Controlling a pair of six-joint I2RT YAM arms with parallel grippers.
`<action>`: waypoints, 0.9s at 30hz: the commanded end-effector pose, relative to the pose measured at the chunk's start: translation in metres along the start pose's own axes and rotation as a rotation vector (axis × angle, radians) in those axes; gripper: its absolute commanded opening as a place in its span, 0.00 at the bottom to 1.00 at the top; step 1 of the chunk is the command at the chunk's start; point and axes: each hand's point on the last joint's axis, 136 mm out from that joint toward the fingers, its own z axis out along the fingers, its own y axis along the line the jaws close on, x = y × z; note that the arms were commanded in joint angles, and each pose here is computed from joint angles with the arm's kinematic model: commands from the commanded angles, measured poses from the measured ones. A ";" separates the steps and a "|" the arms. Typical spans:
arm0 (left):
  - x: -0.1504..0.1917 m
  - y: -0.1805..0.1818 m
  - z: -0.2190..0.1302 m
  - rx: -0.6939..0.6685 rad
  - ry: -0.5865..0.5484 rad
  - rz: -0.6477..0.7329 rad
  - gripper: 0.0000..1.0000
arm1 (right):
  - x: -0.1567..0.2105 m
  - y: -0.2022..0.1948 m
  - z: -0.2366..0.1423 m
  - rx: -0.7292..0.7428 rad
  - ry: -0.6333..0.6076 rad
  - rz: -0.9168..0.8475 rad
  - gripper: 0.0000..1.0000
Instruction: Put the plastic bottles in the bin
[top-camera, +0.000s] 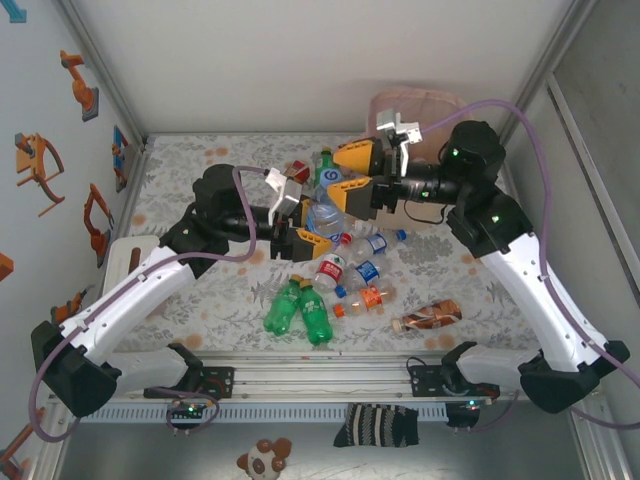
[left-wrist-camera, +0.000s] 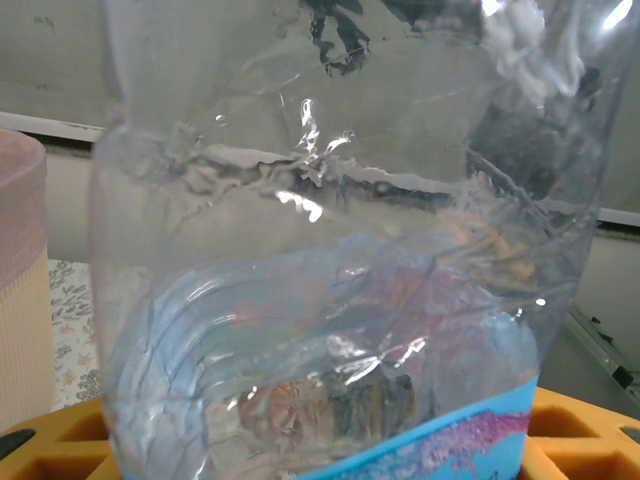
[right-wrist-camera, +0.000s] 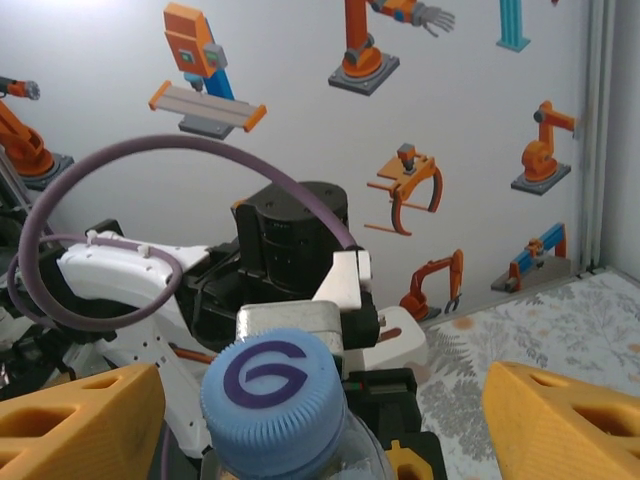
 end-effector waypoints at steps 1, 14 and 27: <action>-0.016 -0.009 0.001 0.038 -0.025 0.035 0.57 | -0.002 0.005 0.001 0.010 0.015 -0.063 0.79; -0.011 -0.007 0.005 0.044 -0.012 0.020 0.57 | -0.003 0.004 0.002 0.030 0.017 -0.081 0.51; -0.005 -0.001 -0.001 -0.041 -0.003 0.051 0.76 | -0.006 -0.021 -0.008 0.221 0.041 -0.105 0.38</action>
